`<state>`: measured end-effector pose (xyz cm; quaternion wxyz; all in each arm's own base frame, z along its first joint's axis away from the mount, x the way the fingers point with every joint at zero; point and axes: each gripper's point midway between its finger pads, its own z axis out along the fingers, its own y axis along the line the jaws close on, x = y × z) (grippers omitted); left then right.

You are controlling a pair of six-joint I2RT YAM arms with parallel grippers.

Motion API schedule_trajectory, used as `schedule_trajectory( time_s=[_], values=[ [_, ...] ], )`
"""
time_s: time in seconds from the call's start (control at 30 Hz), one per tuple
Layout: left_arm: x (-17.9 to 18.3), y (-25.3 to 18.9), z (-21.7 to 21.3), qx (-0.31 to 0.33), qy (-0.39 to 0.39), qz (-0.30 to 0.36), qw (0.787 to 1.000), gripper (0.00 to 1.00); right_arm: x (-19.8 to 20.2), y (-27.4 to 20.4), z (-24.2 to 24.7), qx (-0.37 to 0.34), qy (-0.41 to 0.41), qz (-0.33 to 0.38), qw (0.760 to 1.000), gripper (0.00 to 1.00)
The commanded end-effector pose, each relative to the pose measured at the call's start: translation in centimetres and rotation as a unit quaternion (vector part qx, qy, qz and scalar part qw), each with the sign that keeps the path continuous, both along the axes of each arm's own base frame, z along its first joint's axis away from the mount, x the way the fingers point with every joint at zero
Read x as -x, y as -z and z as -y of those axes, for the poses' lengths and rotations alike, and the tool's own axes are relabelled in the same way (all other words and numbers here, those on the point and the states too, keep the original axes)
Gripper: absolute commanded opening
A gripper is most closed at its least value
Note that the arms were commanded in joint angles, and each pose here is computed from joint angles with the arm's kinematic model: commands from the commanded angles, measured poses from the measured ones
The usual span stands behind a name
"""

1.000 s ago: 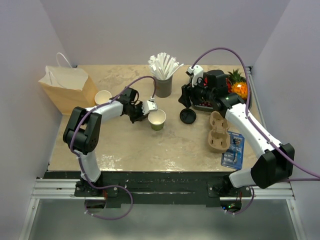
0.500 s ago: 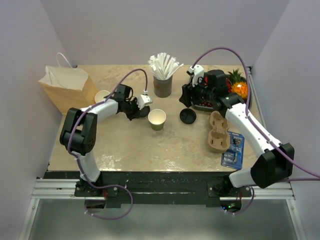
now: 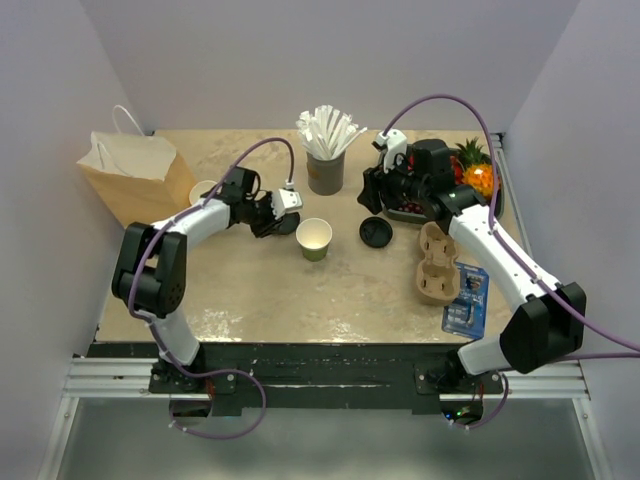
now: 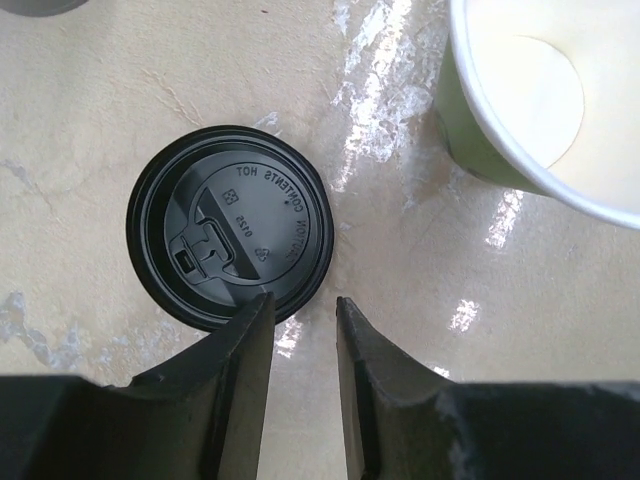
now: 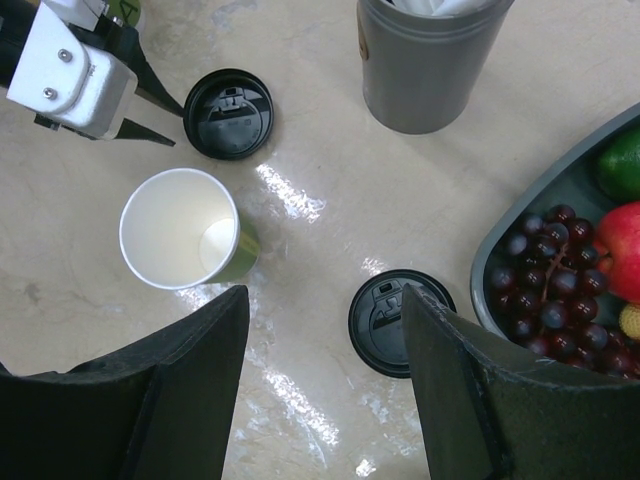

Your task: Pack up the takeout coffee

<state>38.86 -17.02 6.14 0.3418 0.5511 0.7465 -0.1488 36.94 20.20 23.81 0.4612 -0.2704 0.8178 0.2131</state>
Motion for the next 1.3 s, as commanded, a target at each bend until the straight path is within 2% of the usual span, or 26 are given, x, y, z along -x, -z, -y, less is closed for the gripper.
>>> schedule_trajectory(
  time_s=[0.0, 0.37, 0.47, 0.73, 1.0, 1.1, 1.27],
  values=[
    [-0.9, -0.1, 1.1, 0.006, 0.057, 0.021, 0.998, 0.36, -0.3, -1.7, 0.3, -0.01, 0.009, 0.023, 1.0, 0.65],
    [-1.0, 2.0, 1.1, -0.006, 0.069, 0.007, 0.998, 0.32, 0.3, -1.4, 1.3, -0.004, 0.019, 0.023, 1.0, 0.66],
    [-1.5, 2.5, 1.0, -0.012, 0.064, 0.012, 0.998, 0.28, 0.3, -1.4, 1.3, -0.004, 0.02, 0.021, 1.0, 0.66],
    [-2.3, 1.8, 1.1, -0.01, 0.048, 0.032, 0.998, 0.0, 0.1, -1.2, 1.3, -0.006, 0.02, 0.018, 1.0, 0.66],
    [-1.0, -3.2, 0.8, 0.014, 0.029, 0.041, 0.999, 0.0, 0.1, -1.3, 1.1, -0.01, 0.018, 0.02, 1.0, 0.66],
    [-0.4, -6.9, 1.0, 0.048, 0.001, 0.037, 0.998, 0.0, 0.1, -1.3, 1.0, -0.012, 0.015, 0.019, 1.0, 0.66],
    [1.2, -13.6, 2.4, 0.142, -0.03, 0.018, 0.989, 0.0, 0.0, -0.9, 0.6, -0.023, 0.01, 0.013, 1.0, 0.66]
  ],
)
